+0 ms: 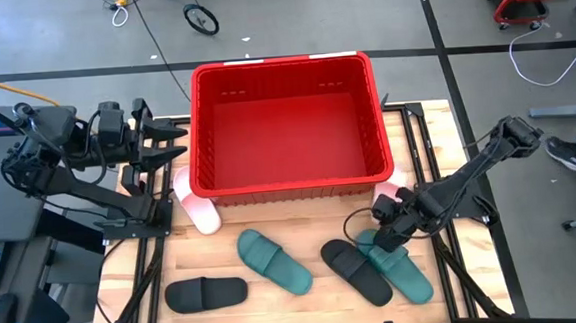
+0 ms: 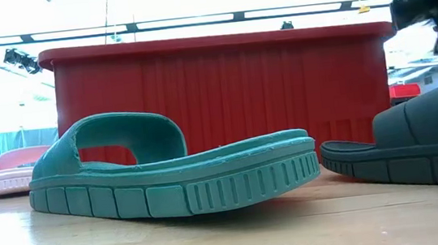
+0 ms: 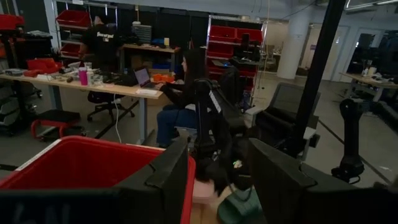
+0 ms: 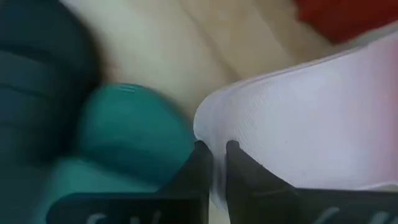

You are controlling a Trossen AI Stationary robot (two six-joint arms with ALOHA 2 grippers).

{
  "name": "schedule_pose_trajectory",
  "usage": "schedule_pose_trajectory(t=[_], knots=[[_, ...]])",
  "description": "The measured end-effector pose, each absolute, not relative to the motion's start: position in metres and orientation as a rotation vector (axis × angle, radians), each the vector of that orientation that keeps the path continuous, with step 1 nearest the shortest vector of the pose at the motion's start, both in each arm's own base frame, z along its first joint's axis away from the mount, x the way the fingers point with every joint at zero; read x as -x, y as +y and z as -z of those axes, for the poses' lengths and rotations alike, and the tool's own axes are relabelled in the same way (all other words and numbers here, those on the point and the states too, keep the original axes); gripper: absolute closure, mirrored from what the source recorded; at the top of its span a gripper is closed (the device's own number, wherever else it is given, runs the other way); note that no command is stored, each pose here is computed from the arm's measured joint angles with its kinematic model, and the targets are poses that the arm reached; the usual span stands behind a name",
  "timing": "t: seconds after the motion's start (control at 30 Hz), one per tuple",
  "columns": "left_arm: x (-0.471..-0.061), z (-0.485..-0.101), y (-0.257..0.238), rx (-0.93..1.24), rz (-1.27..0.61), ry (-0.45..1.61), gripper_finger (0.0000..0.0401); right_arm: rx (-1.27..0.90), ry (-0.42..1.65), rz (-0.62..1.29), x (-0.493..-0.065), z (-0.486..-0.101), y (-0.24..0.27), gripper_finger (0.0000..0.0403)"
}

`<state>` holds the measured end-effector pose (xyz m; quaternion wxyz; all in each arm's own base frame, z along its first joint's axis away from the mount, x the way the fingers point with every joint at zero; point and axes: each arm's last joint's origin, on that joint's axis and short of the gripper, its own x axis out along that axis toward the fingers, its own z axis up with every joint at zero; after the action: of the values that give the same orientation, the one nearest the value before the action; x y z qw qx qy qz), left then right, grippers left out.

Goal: Pick and place slides into bin
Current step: Put the right pink slipper into the red bin

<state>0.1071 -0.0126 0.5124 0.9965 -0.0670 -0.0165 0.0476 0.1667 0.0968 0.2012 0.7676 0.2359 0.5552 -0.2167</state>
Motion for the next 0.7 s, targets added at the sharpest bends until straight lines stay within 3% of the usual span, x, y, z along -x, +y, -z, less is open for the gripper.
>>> schedule_pose_trajectory(t=[0.2, 0.4, 0.53, 0.7], knots=[[-0.107, -0.512, -0.013, 0.134, -0.095, -0.033, 0.0229, -0.684, 1.143, 0.274, -0.186, -0.284, 0.114, 0.038], [-0.107, -0.512, -0.013, 0.174, -0.095, -0.035, 0.0229, -0.769, 0.905, -0.102, -0.188, -0.392, 0.126, 0.038], [-0.107, -0.512, -0.013, 0.178, -0.094, -0.035, 0.0229, -0.596, 0.582, -0.215, -0.174, -0.461, 0.118, 0.0381], [-0.107, -0.512, -0.013, 0.178, -0.094, -0.035, 0.0229, -0.164, 0.279, -0.004, -0.157, -0.51, 0.091, 0.0382]])
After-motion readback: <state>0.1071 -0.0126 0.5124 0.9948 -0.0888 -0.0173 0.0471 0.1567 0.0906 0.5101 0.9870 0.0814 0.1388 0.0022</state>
